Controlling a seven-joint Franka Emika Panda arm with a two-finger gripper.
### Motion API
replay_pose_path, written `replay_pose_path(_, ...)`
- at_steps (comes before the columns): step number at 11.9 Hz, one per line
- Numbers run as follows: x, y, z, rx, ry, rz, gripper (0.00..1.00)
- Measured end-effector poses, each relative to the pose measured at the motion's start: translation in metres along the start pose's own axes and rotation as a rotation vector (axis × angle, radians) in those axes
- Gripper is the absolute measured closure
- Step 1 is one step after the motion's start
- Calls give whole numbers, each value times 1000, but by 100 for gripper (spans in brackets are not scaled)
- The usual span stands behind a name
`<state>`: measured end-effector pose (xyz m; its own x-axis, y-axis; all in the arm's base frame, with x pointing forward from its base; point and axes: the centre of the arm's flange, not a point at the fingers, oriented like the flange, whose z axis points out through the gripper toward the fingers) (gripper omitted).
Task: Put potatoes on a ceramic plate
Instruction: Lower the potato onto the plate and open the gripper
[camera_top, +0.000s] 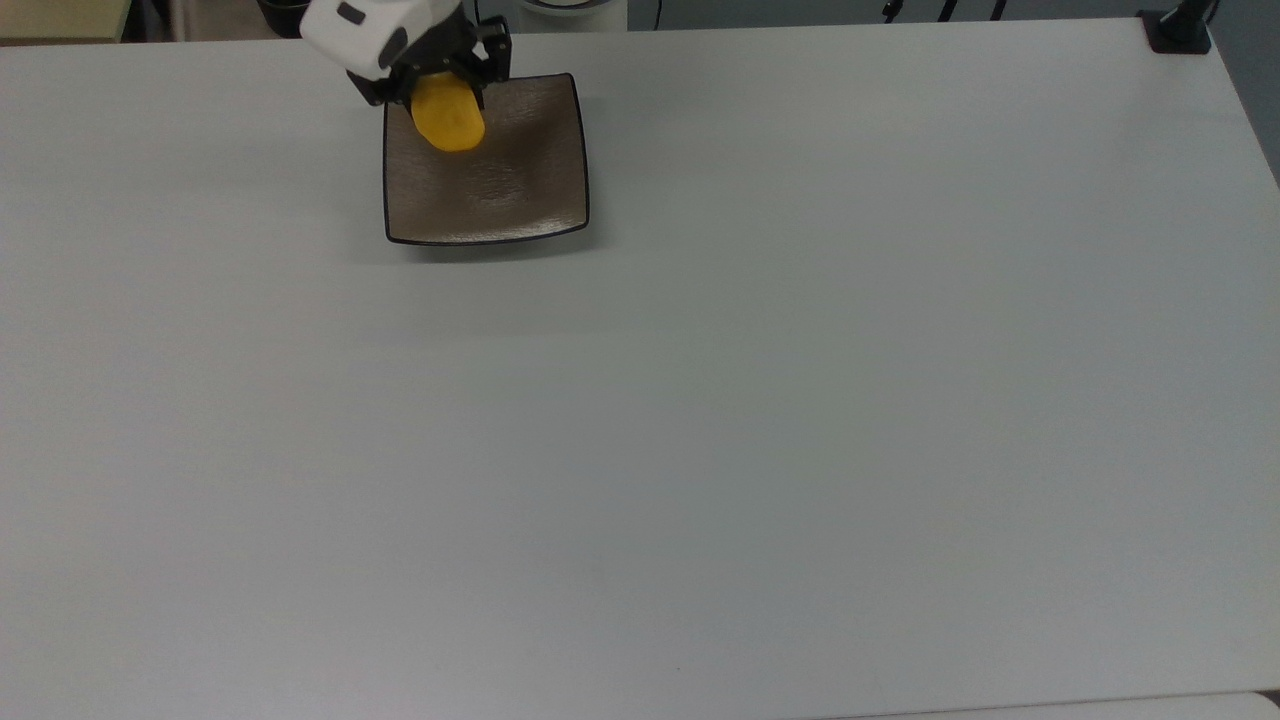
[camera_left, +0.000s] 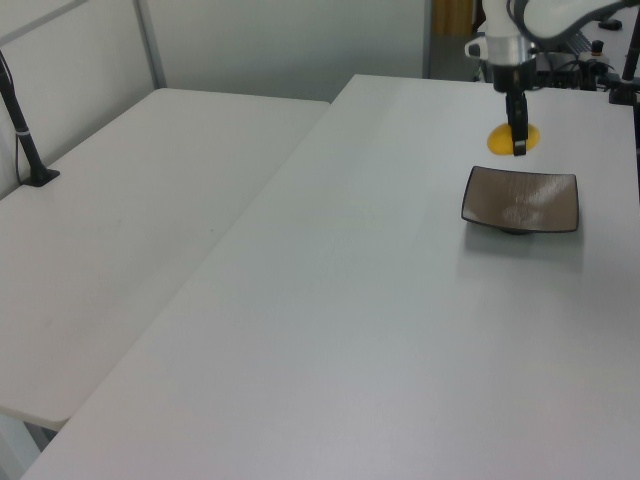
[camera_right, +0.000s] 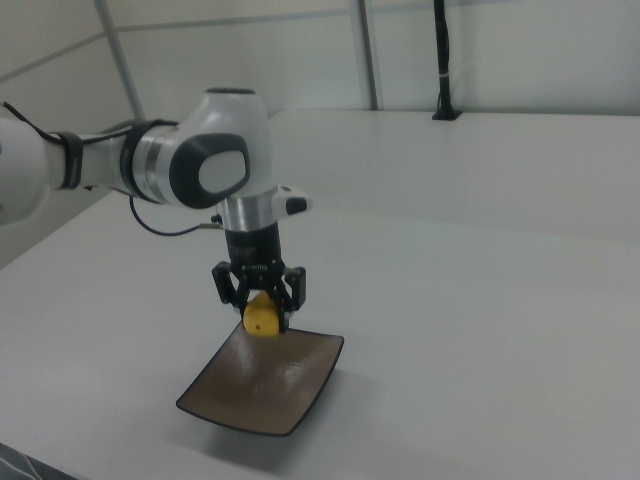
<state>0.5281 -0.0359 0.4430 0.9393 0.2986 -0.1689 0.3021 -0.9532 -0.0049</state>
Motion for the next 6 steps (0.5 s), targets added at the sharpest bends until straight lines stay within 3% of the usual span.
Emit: replay_pose_path(6, -5, -11, 84, 0, 14, 9, 36)
